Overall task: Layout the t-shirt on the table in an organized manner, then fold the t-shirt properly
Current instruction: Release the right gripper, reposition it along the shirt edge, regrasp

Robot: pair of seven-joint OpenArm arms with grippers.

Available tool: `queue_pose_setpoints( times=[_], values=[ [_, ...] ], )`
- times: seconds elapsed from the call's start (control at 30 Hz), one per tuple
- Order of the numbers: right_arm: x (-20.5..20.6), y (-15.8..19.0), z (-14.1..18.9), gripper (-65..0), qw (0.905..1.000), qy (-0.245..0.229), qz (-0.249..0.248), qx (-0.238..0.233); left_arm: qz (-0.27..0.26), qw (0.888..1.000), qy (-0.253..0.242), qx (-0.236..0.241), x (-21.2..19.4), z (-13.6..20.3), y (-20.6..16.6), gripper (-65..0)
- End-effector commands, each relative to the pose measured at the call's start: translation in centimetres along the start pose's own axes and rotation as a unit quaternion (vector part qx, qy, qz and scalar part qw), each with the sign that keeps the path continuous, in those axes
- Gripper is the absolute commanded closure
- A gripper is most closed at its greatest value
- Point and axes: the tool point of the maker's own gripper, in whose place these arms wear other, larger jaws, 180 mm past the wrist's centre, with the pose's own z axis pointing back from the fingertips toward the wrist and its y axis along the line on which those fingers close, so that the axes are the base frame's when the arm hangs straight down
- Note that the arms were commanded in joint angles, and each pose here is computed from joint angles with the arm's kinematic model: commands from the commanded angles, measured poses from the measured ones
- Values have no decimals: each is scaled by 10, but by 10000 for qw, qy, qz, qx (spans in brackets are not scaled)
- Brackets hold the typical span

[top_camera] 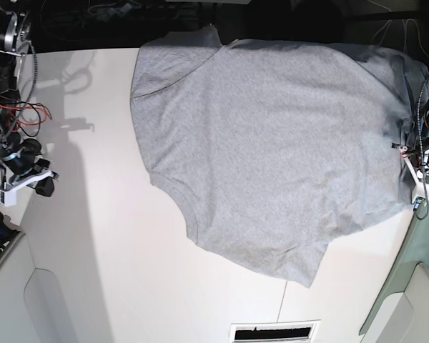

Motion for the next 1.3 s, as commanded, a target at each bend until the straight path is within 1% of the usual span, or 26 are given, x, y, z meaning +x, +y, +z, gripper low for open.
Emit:
queue_pose_setpoints(
  times=[0.0,0.07,0.17,0.27,0.37,0.47,0.53,0.63,0.77,0.87,1.0,1.07,1.2,1.27],
  values=[
    [30,14,-3,0,9991,-366,61,180,-71,9991,-169,-384,10,3,-17,0],
    [27,42,-11,0,9986,-316,35,426,-85,9989,-269,-383,15,4,-17,0],
    [22,84,-22,0,9964,-308,41,794,-84,9988,-284,-384,15,4,-17,0],
    [11,130,-32,0,9923,-195,190,1209,-85,9989,-274,-383,15,4,-17,0],
    [-11,181,-39,0,9849,53,499,1655,-84,9988,-295,-383,15,4,-17,0],
    [-35,226,-42,0,9747,329,846,2041,-82,9986,-358,-383,18,4,-17,0],
    [-49,251,-43,0,9680,473,1047,2231,-80,9985,-390,-384,19,4,-17,0],
    [-63,276,-42,0,9601,597,1266,2422,-80,9985,-390,-384,19,4,-17,0],
    [-77,277,-46,0,9553,786,1788,2221,-81,9985,-388,-380,19,4,-17,0],
    [-89,260,-49,0,9554,985,1949,1991,-82,9985,-388,-382,19,4,-17,0],
    [-107,210,-50,0,9584,1370,1949,1569,-82,9986,-370,-378,18,4,-17,0],
    [-108,180,-47,0,9591,1463,2016,1344,-84,9987,-318,-377,16,4,-17,0],
    [-89,126,-40,0,9621,1419,2133,933,-89,9991,-127,-384,9,4,-17,0],
    [-79,106,-36,0,9655,1345,2087,788,-153,9981,-3,-593,5,5,-25,0]
  ],
)
